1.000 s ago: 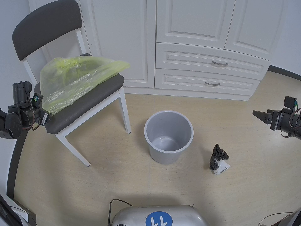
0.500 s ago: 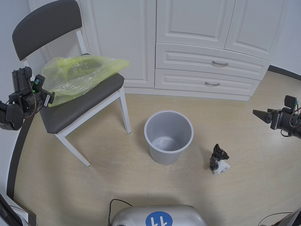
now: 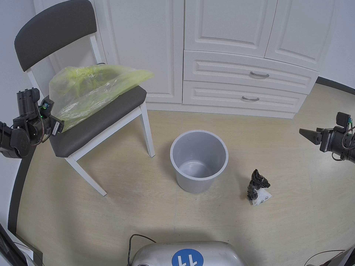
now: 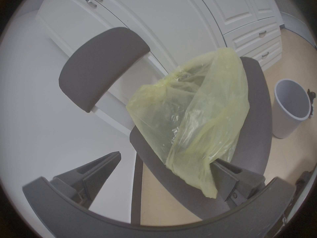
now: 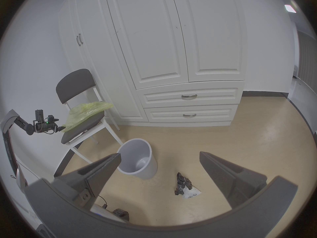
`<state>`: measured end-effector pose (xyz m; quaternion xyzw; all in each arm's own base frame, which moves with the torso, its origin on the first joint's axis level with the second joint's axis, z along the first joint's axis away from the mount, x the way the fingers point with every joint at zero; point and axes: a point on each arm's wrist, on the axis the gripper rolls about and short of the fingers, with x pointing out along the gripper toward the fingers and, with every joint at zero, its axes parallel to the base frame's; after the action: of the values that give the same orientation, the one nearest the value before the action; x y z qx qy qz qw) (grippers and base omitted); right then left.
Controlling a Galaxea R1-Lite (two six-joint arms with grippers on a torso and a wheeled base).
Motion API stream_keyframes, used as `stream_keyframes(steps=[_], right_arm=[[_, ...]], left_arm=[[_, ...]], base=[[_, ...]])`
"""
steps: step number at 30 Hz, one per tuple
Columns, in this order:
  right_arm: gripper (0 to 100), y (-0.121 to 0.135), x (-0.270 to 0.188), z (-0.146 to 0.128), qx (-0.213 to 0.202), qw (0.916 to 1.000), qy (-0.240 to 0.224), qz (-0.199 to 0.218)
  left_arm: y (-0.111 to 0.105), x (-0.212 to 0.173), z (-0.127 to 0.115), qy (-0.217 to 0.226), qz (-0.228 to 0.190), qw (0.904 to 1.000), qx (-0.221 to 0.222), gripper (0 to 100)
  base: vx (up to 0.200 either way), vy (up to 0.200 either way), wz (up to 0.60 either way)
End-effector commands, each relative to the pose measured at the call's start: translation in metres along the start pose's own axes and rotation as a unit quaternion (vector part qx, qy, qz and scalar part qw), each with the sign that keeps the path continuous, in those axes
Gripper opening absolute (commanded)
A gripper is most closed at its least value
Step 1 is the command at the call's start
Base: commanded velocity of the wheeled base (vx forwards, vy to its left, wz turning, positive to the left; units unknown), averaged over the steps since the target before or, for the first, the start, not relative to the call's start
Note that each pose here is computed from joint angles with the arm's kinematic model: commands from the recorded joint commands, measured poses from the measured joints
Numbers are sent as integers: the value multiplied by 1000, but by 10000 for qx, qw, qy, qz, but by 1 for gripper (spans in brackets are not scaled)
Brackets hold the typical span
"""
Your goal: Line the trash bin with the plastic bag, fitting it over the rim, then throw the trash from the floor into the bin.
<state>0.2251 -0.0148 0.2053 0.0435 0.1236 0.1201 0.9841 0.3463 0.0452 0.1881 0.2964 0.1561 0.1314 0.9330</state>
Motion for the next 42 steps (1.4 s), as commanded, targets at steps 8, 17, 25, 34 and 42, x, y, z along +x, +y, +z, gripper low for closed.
stream_keyframes(steps=[8,17,25,34,42], right_arm=[[100,0,0,0,2,10000,8,8],[100,0,1,1,-13,10000,-57,10],[100,-2,6,-2,-26,10000,-93,12],[100,1,4,-3,-52,9998,-84,179],[100,12,-13,-2,-171,9989,-243,349]], left_arm=[[-4,13,-14,239,-43,9997,40,100],[-3,24,-1,-92,114,9999,-38,100],[-5,26,0,-277,-141,9995,-66,0],[-7,15,9,-788,9,9969,3,0],[-11,-40,26,-1776,-238,9838,-31,0]], base=[[0,0,0],[0,0,0],[0,0,0],[0,0,0],[0,0,0]])
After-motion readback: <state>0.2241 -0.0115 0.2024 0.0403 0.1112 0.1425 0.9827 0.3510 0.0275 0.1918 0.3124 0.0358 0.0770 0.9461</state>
